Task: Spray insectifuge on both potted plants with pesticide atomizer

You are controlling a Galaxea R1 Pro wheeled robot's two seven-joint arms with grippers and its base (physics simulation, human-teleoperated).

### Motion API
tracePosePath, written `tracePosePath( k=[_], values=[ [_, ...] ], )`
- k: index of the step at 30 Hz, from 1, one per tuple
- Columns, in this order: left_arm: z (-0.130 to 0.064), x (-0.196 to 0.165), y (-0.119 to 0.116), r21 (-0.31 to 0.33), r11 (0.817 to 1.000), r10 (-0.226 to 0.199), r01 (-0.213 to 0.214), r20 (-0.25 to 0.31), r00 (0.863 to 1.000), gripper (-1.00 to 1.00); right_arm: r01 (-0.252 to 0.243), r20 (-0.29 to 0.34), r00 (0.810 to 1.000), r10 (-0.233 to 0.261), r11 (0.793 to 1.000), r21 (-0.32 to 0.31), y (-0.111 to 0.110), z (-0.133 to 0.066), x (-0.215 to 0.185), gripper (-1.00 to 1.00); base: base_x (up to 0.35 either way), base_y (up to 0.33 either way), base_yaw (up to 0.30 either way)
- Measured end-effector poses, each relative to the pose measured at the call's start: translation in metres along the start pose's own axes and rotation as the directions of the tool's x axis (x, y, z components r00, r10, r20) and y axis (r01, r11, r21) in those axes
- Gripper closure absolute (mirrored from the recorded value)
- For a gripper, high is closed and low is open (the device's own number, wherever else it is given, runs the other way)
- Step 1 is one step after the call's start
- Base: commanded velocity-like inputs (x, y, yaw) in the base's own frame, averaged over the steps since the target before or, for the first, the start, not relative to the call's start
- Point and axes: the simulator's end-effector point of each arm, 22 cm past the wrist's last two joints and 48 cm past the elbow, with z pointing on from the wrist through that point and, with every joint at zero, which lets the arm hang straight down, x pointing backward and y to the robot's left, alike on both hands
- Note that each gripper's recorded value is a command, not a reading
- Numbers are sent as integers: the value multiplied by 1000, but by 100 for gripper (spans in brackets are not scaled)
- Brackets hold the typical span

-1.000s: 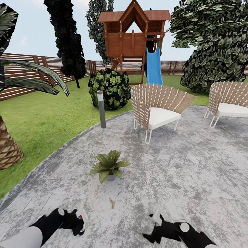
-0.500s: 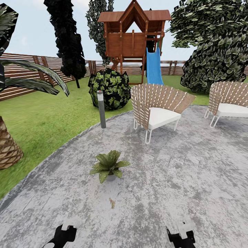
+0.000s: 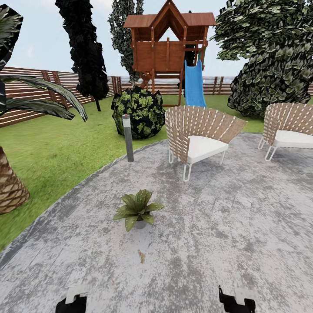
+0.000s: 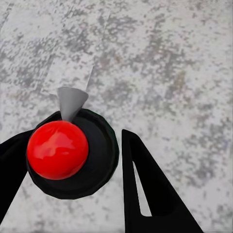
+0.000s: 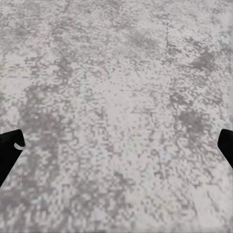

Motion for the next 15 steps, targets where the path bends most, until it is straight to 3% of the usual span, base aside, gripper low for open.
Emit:
tracePosePath(
  k=[5, 15],
  values=[
    [0, 1, 0, -1, 1000, -1, 1, -1, 1000, 100, 6, -82, 997, -6, 1000, -11, 7, -22, 43, -100, 0, 0, 0],
    [0, 0, -3, 9, 1000, 8, -8, 0, 1000, 100, 8, -100, 995, -10, 1000, -15, 8, -28, 55, -100, 0, 0, 0]
  ],
)
